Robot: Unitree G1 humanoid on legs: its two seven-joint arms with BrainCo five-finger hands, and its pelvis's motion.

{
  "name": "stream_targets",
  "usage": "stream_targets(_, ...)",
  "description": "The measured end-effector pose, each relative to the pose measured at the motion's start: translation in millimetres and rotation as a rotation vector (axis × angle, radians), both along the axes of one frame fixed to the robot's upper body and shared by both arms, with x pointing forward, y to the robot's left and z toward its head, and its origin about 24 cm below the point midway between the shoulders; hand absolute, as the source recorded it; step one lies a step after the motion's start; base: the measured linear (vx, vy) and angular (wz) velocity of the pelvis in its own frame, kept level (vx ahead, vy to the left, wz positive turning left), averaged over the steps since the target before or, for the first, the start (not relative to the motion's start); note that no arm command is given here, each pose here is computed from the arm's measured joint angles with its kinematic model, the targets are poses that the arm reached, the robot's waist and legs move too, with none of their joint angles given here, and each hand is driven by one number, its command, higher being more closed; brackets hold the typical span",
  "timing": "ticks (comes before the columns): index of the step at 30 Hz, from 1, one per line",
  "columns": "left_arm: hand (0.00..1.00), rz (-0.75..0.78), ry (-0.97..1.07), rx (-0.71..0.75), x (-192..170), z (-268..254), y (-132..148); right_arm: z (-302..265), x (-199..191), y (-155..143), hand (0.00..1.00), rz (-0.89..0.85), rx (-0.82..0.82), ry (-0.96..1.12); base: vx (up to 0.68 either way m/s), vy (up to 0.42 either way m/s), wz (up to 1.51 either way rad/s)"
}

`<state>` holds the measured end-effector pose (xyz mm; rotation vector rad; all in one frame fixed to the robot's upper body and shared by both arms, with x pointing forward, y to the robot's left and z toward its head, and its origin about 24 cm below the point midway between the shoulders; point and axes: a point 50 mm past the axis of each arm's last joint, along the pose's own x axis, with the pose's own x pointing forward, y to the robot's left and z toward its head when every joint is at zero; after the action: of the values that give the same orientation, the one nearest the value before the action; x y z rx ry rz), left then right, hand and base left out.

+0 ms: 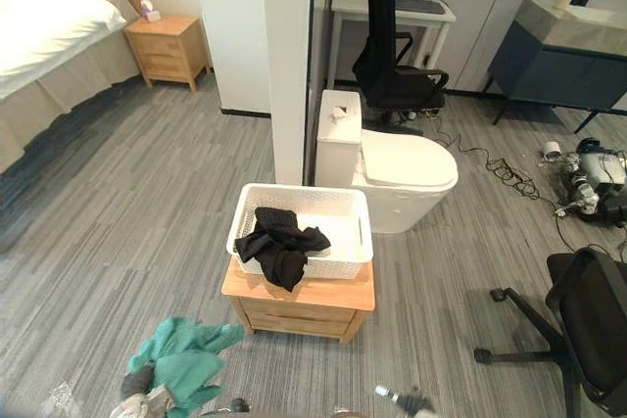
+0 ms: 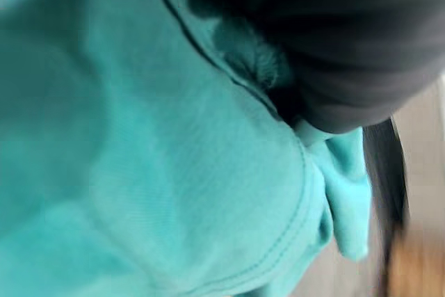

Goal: Tidy the bed and pick cloth on bed and put in laundry

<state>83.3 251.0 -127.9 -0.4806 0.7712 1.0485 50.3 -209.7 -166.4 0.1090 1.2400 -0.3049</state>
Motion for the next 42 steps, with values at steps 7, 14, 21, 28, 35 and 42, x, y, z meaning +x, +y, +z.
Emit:
stream_targets(7,1.0,0.977,-0.069,-0.046,-26,17,42,-3,-32,11,0.0,0.146,0.055,0.032,0.07,0.012,0.27)
stream_targets(14,1.0,1.388,-0.48,0.258,18,160,131,-5,-54,13,0.0,0.162,0.063,0.121,0.14,-0.002,0.15)
stream_targets(21,1.0,0.769,-0.868,0.899,55,343,199,-2,-81,7,0.0,-0.05,0.044,0.158,0.11,0.002,-0.09)
stream_targets(28,1.0,0.065,-0.874,1.298,129,419,173,1,-103,-5,0.0,-0.222,0.051,0.137,-0.04,-0.036,-0.44)
stream_targets(35,1.0,-0.328,-0.533,1.508,195,436,154,4,-121,-10,0.0,-0.235,0.057,0.159,-0.1,-0.023,-0.77)
stream_targets(42,1.0,-0.45,-0.336,1.455,207,407,168,6,-140,-4,0.0,-0.212,0.07,0.207,0.0,-0.013,-0.63)
